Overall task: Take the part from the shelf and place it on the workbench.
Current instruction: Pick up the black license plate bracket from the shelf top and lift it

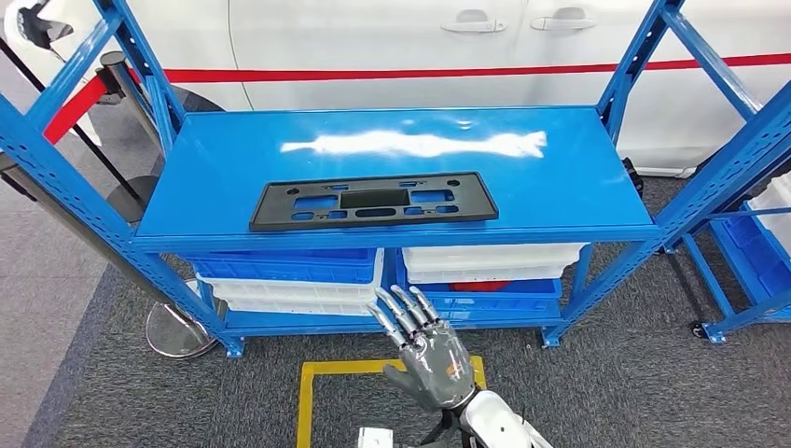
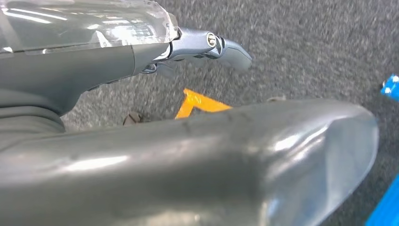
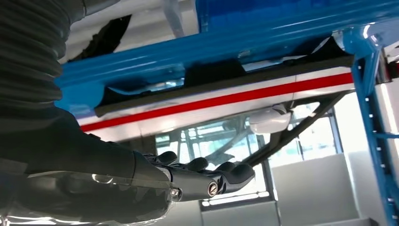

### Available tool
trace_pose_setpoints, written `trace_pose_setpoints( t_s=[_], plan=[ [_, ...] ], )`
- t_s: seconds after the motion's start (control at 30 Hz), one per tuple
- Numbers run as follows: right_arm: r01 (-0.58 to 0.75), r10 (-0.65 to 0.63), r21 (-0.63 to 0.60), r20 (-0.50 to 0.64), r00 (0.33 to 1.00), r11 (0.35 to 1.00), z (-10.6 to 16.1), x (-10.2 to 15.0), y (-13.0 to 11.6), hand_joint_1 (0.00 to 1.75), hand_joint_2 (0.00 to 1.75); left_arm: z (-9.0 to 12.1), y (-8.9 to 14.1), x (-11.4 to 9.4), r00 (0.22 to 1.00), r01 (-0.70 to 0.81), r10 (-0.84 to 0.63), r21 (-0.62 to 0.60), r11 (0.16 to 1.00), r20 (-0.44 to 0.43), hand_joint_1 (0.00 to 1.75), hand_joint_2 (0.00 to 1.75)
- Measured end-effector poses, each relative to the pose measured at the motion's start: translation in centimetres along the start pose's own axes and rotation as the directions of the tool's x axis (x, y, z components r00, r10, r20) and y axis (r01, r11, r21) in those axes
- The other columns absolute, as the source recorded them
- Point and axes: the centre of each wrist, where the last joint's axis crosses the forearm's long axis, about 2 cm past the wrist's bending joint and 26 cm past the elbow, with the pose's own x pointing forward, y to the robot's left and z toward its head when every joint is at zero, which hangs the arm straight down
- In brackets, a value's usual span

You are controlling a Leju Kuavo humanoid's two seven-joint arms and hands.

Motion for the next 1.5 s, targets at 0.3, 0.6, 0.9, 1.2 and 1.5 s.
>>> trace_pose_setpoints(
  t_s=[0.3, 0.6, 0.9, 1.2, 1.5],
  plan=[
    [-0.086, 0.086, -0.002, 0.059, 0.995, 0.996, -2.2, 1.5, 1.7, 0.0, 1.75, 0.1, -0.2, 0.0, 1.0, -0.007, 0.008, -0.022, 1.0, 0.01, 0.0, 0.0],
    [-0.145, 0.143, 0.018, 0.089, 0.986, 0.989, -5.3, 3.4, 3.5, 0.0, 1.75, -0.1, -0.5, 0.1, 0.999, -0.048, 0.051, -0.11, 0.993, 0.02, 0.0, 0.0],
    [-0.198, 0.196, 0.02, 0.088, 0.977, 0.98, -7.4, 3.3, 4.1, 0.0, 1.75, -0.1, -0.6, 0.2, 0.998, -0.065, 0.069, -0.163, 0.984, 0.015, 0.0, 0.0],
    [-0.211, 0.207, 0.04, 0.086, 0.975, 0.977, -7.4, 2.8, 4.4, 0.0, 1.75, -0.1, -0.6, 0.2, 0.998, -0.064, 0.067, -0.168, 0.984, 0.011, 0.0, 0.0],
    [-0.21, 0.206, 0.043, 0.073, 0.976, 0.977, -7.6, 2.9, 4.5, 0.0, 1.75, 0.0, -0.3, 0.0, 0.998, -0.058, 0.059, -0.165, 0.985, 0.005, 0.0, 0.0]
  ],
)
